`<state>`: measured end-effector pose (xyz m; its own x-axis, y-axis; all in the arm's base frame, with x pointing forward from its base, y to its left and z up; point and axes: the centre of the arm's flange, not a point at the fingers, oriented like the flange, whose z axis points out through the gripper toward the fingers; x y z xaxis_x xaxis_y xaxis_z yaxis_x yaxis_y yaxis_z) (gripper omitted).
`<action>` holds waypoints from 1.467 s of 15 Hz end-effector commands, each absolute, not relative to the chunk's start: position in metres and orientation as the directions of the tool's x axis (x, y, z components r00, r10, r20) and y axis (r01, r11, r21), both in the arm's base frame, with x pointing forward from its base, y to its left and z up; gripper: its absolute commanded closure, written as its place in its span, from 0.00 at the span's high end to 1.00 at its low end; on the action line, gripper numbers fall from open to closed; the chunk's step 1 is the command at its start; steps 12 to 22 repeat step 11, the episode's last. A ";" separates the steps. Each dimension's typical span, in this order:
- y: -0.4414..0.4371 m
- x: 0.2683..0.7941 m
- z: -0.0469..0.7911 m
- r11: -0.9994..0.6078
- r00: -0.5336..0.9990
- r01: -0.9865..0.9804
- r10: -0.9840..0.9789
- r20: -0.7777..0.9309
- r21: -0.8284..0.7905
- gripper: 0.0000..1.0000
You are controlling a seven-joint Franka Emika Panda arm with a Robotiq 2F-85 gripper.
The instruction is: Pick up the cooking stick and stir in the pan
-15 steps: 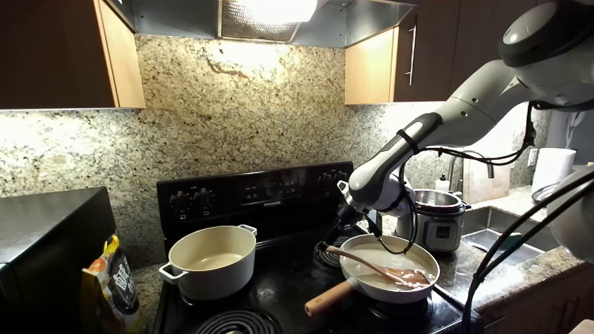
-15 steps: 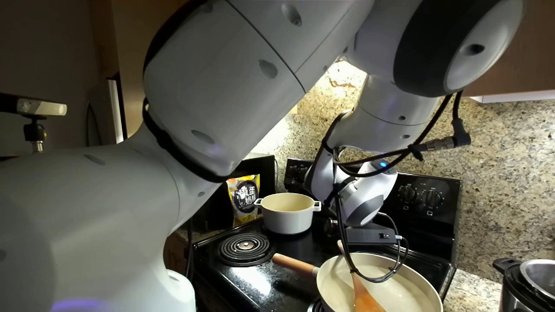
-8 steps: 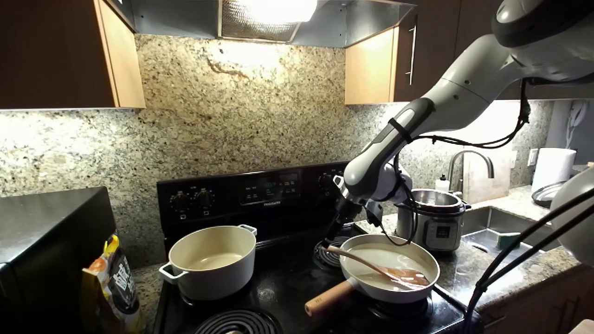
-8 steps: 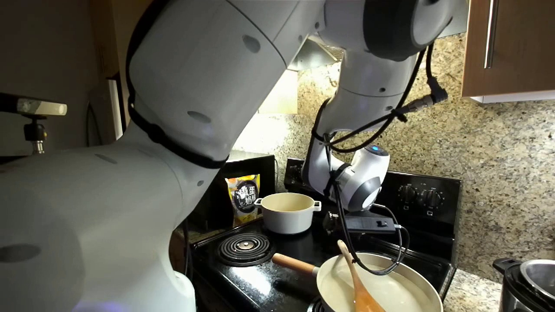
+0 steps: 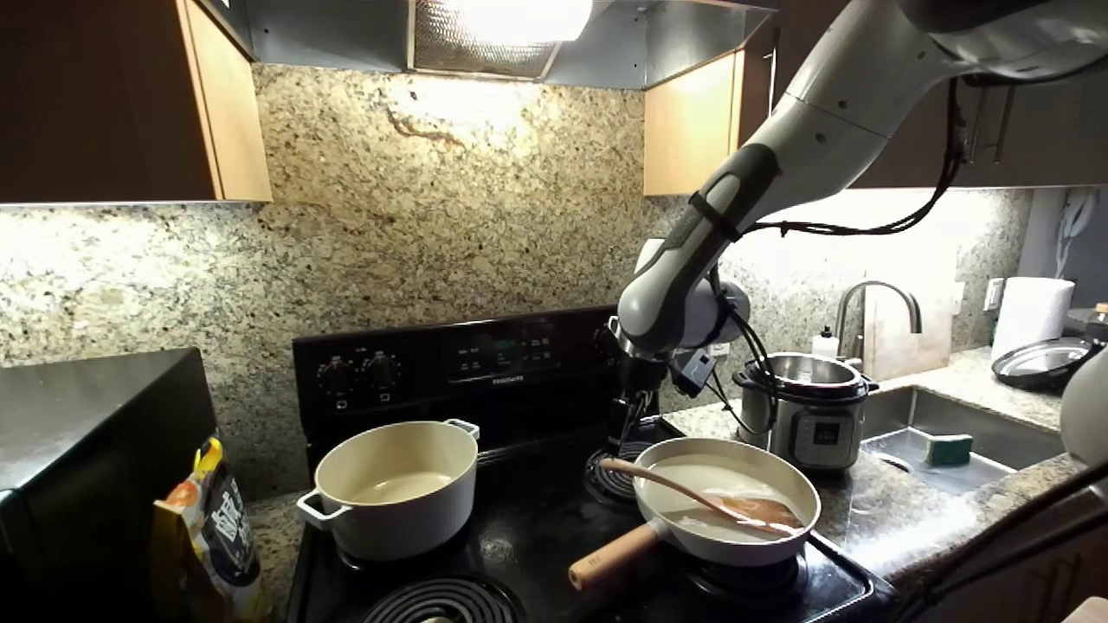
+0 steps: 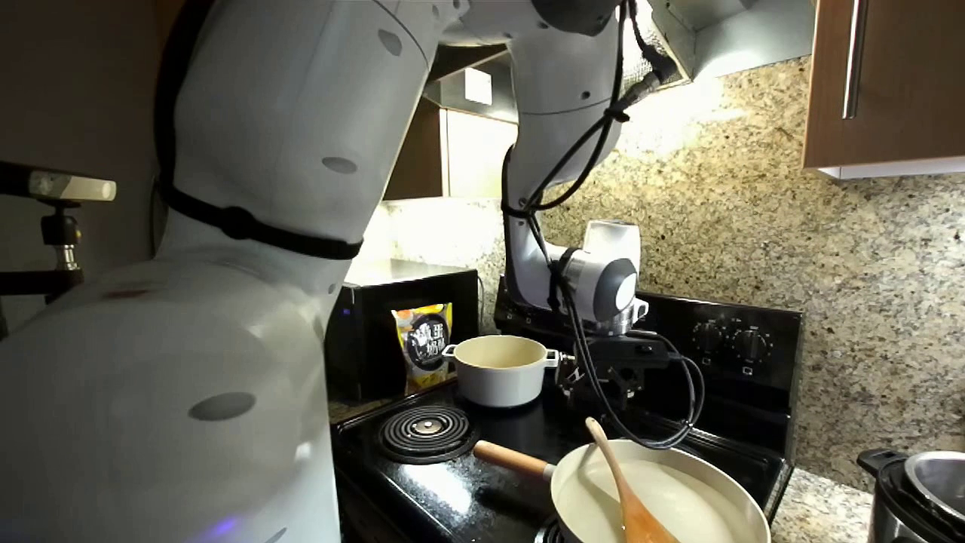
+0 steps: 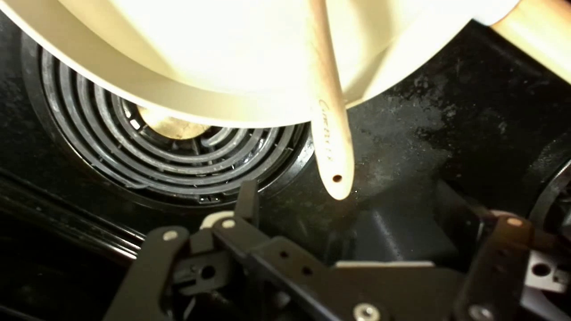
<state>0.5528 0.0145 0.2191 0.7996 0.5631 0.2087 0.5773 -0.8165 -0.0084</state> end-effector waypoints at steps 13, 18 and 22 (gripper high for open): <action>0.030 0.552 0.225 -0.829 0.817 0.558 0.557 0.149 0.038 1.00; 0.030 0.552 0.225 -0.829 0.817 0.558 0.557 0.149 0.038 1.00; 0.030 0.552 0.225 -0.829 0.817 0.558 0.557 0.149 0.038 1.00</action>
